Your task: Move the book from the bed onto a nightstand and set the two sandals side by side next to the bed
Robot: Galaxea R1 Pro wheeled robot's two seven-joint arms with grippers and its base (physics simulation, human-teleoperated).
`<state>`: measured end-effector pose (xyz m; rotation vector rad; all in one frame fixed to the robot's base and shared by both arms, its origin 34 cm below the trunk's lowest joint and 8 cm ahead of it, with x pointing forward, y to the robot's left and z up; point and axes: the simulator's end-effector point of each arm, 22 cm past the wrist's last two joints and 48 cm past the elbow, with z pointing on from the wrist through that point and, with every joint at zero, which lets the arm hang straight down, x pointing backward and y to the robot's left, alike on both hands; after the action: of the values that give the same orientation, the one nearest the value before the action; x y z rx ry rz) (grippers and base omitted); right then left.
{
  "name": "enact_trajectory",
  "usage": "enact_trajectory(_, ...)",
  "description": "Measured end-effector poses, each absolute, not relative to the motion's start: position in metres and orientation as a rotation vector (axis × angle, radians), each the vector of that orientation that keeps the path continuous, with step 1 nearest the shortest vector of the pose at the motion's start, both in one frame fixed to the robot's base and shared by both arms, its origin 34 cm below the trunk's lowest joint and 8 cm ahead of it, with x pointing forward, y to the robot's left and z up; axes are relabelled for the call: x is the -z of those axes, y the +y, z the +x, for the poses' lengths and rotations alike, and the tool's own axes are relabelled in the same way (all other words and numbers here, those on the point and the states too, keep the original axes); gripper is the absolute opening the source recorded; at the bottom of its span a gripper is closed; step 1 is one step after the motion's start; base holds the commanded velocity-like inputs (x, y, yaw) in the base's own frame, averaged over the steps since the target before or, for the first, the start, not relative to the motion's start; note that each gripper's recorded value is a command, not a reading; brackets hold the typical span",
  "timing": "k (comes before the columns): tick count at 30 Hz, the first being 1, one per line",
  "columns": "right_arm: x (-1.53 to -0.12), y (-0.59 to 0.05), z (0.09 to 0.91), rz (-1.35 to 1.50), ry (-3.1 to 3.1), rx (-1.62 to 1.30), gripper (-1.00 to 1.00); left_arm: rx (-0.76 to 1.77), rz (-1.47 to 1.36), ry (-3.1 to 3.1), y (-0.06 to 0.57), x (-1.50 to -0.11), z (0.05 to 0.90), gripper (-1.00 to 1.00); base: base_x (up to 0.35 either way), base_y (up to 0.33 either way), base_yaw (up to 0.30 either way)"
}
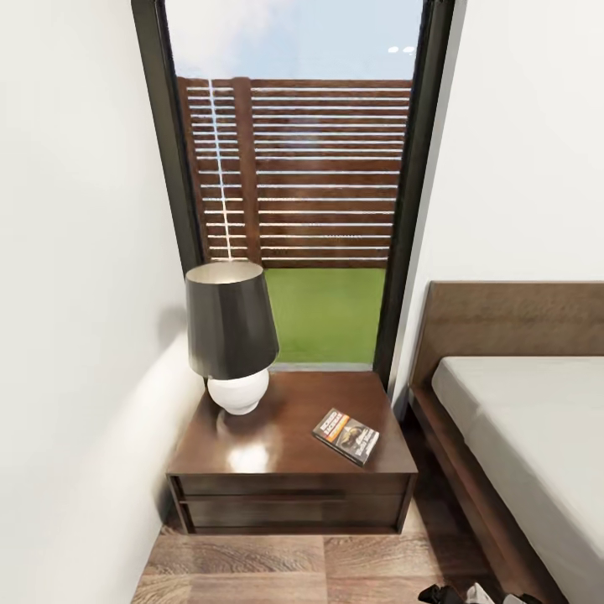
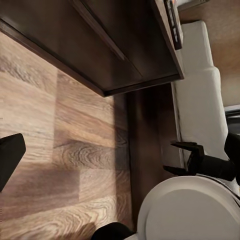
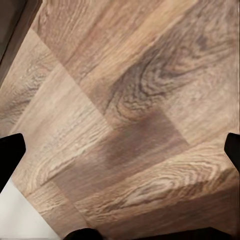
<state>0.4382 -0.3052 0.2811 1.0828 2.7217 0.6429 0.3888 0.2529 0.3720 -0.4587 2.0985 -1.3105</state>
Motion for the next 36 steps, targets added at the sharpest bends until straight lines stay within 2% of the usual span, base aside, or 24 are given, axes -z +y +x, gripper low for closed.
enact_trajectory(14, -0.295, -0.315, 0.410, 0.955, 2.824, -0.533, 1.00, 1.229, -0.461, 2.182, 0.259, -0.385, 0.393, 1.00, 0.000, 0.000, 0.000)
enact_trajectory(36, -0.331, -0.327, 0.399, 0.929, 2.825, -0.461, 1.00, 1.046, -0.365, 2.324, 0.291, -0.408, 0.392, 1.00, 0.000, 0.000, 0.000)
